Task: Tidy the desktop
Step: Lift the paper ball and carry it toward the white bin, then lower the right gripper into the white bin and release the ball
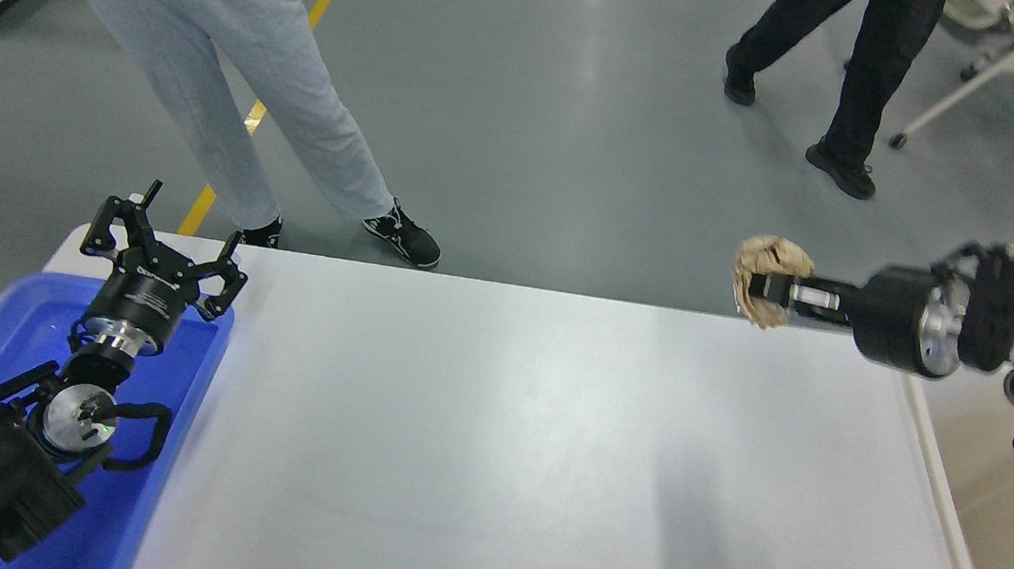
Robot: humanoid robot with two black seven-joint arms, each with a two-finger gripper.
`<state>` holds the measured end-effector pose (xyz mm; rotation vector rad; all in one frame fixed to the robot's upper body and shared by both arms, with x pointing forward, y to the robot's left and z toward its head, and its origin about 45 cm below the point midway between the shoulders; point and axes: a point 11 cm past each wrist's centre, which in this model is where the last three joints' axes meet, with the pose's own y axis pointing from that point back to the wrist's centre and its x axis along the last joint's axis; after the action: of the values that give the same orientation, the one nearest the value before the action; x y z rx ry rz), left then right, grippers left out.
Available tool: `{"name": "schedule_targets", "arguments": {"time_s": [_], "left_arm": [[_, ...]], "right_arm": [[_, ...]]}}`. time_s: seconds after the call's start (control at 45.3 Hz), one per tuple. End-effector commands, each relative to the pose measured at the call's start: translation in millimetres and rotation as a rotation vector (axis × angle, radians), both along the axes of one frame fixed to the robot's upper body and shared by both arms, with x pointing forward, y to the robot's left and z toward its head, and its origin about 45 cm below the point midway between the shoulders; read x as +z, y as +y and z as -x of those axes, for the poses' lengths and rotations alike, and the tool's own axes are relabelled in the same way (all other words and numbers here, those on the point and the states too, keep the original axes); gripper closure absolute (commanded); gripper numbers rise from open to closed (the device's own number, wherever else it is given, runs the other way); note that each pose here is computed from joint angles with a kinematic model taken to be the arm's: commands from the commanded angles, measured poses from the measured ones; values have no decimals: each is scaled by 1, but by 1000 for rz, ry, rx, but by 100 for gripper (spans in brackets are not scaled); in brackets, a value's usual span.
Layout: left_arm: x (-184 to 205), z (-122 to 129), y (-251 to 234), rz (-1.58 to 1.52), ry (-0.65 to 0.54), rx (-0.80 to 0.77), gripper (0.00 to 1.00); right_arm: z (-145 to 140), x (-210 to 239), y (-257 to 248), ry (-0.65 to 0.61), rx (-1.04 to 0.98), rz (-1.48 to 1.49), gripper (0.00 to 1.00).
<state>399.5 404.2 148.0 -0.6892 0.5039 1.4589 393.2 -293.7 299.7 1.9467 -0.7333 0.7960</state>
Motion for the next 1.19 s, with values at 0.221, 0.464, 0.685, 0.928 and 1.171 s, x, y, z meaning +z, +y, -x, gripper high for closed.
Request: {"name": "schedule_targets", "arguments": {"time_s": [0.221, 0.464, 0.685, 0.928, 1.171], "left_arm": [[0, 0, 0, 0, 0, 0, 0], [0, 0, 0, 0, 0, 0, 0], [0, 0, 0, 1, 0, 1, 0], [0, 0, 0, 0, 0, 0, 0], [0, 0, 0, 1, 0, 1, 0]], "right_arm": [[39, -21, -143, -46, -484, -241, 100], [44, -46, -190, -41, -735, -367, 100], [54, -76, -231, -22, -983, -473, 100], [65, -107, -253, -45, -1070, -522, 100], [68, -137, -261, -22, -1061, -598, 100]]}}
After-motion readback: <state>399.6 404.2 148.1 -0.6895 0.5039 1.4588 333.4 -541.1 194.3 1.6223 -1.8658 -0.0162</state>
